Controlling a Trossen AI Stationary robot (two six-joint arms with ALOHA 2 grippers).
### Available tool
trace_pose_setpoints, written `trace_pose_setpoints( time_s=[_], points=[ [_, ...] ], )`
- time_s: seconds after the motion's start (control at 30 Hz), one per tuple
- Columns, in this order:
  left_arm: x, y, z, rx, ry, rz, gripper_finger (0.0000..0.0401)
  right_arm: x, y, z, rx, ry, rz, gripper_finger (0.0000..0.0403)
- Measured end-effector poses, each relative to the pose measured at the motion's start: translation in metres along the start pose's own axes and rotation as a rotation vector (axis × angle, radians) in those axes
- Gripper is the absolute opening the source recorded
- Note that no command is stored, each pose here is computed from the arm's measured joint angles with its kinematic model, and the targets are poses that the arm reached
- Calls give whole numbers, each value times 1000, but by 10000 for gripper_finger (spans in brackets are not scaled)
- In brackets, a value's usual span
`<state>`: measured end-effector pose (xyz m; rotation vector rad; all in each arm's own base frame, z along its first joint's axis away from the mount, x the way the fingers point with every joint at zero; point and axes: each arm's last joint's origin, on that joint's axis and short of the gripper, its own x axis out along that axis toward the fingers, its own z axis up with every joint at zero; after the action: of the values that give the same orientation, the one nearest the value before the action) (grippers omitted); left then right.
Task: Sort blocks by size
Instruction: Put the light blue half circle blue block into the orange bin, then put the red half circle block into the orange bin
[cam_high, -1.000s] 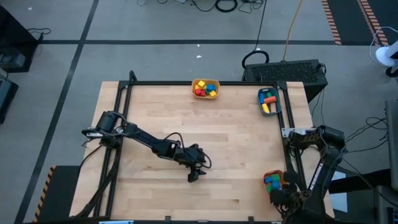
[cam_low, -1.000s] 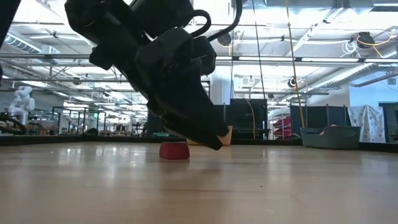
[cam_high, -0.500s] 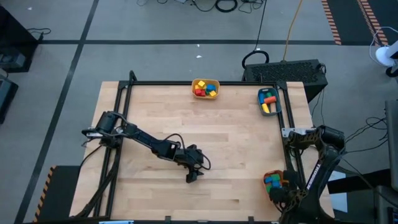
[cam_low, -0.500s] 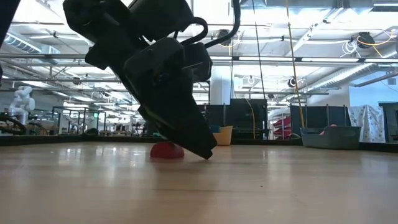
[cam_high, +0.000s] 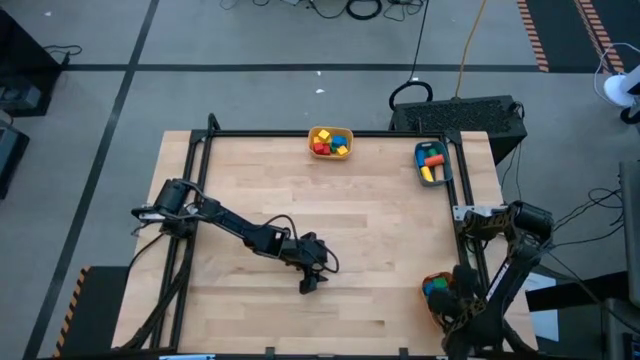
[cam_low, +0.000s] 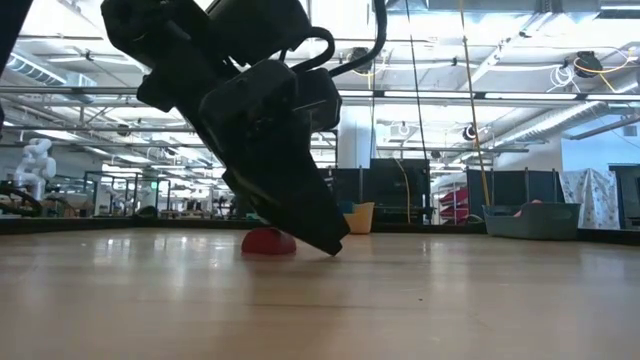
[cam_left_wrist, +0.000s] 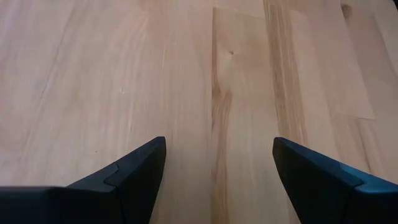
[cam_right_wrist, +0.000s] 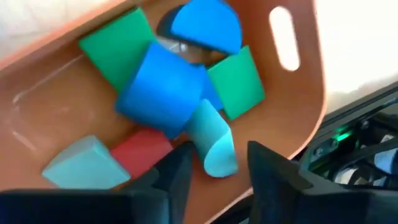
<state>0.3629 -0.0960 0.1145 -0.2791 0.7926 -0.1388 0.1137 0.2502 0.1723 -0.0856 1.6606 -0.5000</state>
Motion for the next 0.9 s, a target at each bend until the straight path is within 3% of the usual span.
trace_pose_setpoints(
  time_s=[0.23, 0.5, 0.9],
  points=[
    [-5, -2, 5, 2, -24, -9, 297, -13, -3, 7, 36, -66, -28, 183],
    [-27, -12, 21, 72, -88, -16, 297, -45, -9, 11, 100, -230, -66, 182],
    [-39, -17, 3, 151, 45, 211, 297, -56, -7, 17, 145, -438, -36, 178]
  ],
)
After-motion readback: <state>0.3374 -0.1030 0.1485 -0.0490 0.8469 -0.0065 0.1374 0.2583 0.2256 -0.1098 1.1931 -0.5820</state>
